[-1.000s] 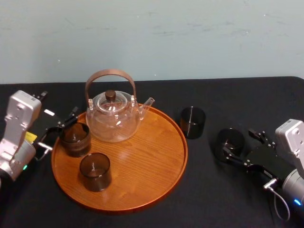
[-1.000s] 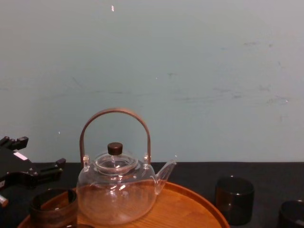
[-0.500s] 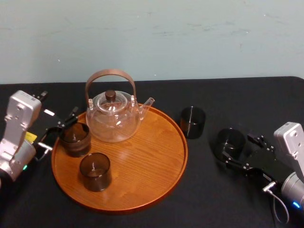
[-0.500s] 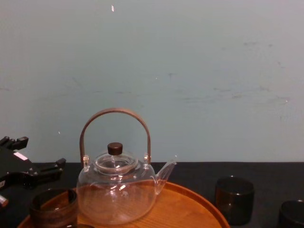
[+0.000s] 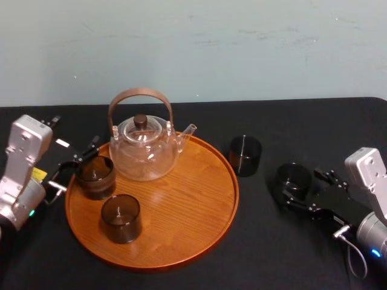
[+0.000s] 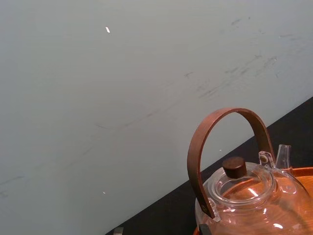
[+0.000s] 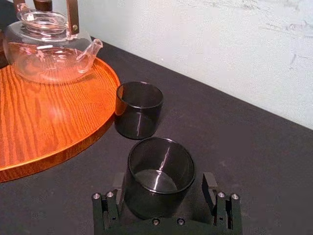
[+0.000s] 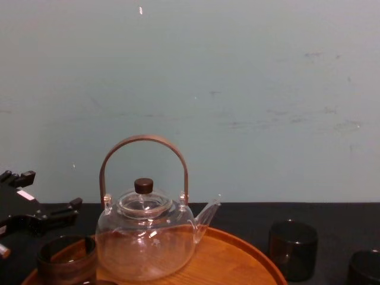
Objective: Pick up the glass from the table and place it on the tray.
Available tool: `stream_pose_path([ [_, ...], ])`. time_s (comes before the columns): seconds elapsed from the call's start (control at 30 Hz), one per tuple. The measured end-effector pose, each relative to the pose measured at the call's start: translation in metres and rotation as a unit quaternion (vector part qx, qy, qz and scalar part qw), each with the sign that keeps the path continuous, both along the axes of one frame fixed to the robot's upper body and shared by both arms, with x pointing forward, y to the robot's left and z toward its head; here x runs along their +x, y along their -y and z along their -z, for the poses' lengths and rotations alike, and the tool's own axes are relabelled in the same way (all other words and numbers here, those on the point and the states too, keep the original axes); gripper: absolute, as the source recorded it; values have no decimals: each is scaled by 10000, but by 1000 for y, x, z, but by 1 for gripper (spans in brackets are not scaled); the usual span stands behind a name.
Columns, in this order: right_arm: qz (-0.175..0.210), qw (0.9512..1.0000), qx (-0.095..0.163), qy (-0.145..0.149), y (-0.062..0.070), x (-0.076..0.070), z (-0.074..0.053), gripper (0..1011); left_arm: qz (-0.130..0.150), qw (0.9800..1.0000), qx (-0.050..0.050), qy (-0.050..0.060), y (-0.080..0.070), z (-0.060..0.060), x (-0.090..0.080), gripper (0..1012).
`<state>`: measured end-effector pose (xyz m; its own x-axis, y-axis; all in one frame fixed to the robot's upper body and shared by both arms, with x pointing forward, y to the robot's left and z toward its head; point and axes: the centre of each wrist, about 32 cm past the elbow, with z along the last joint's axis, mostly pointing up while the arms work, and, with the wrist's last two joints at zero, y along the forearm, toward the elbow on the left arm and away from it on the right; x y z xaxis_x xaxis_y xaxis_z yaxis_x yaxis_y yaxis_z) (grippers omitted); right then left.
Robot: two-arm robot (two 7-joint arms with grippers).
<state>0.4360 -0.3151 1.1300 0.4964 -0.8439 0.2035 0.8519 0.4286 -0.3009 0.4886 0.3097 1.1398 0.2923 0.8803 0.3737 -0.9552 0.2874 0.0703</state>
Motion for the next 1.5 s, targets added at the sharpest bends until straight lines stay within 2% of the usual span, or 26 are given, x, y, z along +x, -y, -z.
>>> stream_pose_path([
  [0.5, 35, 9999, -62, -106, -1, 13, -1, 1002, 0, 10000, 0, 0, 0, 0, 0, 1001],
  [1.5, -63, 9998, 94, -181, -6, 31, 4, 1002, -1, 10000, 0, 0, 0, 0, 0, 1001],
])
